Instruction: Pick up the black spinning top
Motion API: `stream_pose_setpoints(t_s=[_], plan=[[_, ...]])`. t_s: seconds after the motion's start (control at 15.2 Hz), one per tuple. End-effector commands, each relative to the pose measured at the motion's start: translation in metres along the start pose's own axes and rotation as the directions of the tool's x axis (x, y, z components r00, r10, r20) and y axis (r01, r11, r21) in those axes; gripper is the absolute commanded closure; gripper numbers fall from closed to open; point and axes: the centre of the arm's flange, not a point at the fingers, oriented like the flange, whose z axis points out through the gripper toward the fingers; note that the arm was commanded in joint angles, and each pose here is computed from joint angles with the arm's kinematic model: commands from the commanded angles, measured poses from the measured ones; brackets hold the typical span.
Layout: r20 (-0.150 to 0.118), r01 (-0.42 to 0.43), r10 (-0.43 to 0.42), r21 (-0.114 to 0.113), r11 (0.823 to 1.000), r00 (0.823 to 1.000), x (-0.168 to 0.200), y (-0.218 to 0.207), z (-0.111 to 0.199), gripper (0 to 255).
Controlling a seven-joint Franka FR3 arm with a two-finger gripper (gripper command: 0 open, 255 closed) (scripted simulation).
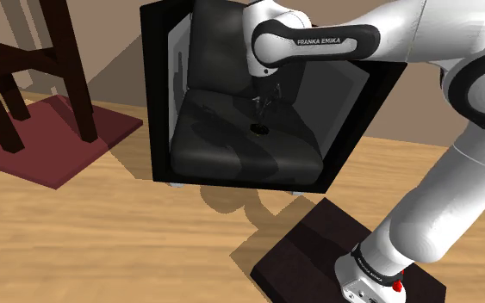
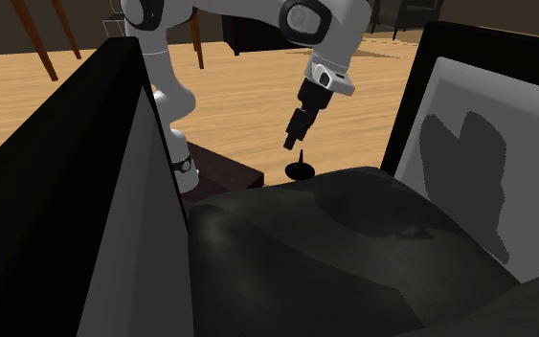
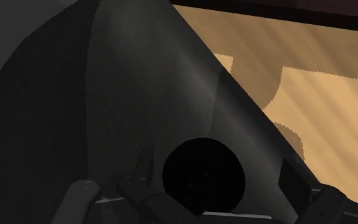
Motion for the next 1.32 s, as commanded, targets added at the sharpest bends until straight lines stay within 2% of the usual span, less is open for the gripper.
stream_pose_setpoints(t_s=[0.0, 0.07, 0.59, 0.73, 0.79, 1.25], plan=[[0.018, -0.004, 0.004, -0.013, 1.000, 1.000, 0.029, -0.002, 0.002, 0], [0.026, -0.006, 0.006, -0.020, 1.000, 1.000, 0.043, -0.004, 0.003, 0], [0.028, -0.006, 0.007, -0.021, 1.000, 1.000, 0.056, -0.014, 0.040, 0], [0.028, -0.006, 0.007, -0.021, 1.000, 1.000, 0.056, -0.014, 0.040, 0], [0.028, -0.006, 0.007, -0.021, 1.000, 1.000, 0.056, -0.015, 0.040, 255], [0.028, -0.006, 0.007, -0.021, 1.000, 1.000, 0.055, -0.015, 0.040, 255]])
